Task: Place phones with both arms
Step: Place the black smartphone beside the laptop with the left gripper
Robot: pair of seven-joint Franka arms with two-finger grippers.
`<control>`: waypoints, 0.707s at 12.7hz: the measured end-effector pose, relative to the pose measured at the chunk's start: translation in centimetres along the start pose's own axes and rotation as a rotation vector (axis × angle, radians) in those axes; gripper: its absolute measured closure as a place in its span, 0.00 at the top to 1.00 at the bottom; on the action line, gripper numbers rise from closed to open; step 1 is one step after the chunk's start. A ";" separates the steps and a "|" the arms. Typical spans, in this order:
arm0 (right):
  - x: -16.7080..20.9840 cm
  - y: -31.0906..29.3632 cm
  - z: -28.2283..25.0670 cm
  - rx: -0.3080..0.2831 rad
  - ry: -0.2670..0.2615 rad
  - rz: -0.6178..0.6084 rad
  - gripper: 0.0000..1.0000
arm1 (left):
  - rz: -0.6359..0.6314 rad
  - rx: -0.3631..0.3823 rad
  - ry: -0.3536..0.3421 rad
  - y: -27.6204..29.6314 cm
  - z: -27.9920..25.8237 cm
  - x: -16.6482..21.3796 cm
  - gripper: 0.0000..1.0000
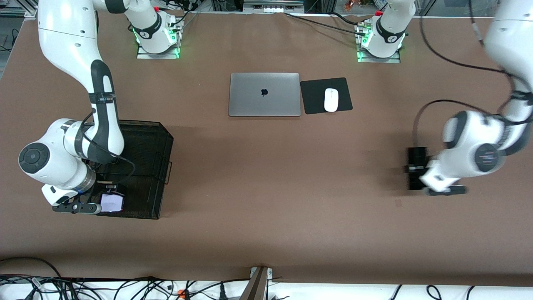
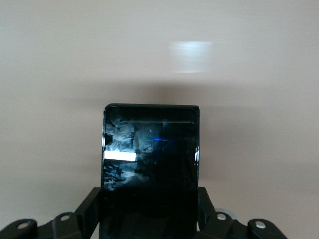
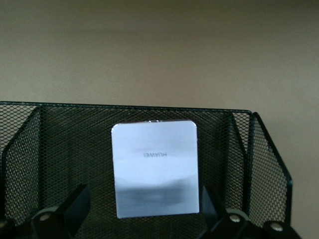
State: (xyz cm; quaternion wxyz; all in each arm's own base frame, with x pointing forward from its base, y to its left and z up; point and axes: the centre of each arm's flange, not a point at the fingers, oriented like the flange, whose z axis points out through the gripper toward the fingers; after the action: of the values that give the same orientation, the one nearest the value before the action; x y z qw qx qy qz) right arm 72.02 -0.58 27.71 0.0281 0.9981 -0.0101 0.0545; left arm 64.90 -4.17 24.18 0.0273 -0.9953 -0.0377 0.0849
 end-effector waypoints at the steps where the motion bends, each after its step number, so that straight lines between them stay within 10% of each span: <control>1: 0.2 -0.1 -0.3 0.000 0.007 -0.001 1.00 | 0.002 -0.015 -0.003 4.9 -0.1 -0.5 0.79; 4: 1.1 -1.1 -2.2 0.012 0.030 -0.017 0.99 | -0.016 -0.043 0.004 15.5 -0.5 -2.0 0.79; 9: 1.9 -4.0 -9.9 0.078 -0.096 -0.050 0.99 | -0.068 -0.070 0.014 29.7 0.8 -5.0 0.79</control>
State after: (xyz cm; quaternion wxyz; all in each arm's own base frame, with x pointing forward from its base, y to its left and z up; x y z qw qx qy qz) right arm 72.97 3.99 37.55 -0.0099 0.9998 0.0154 0.0065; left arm 61.91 -34.09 22.40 -0.0046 -0.9944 -0.0742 0.0757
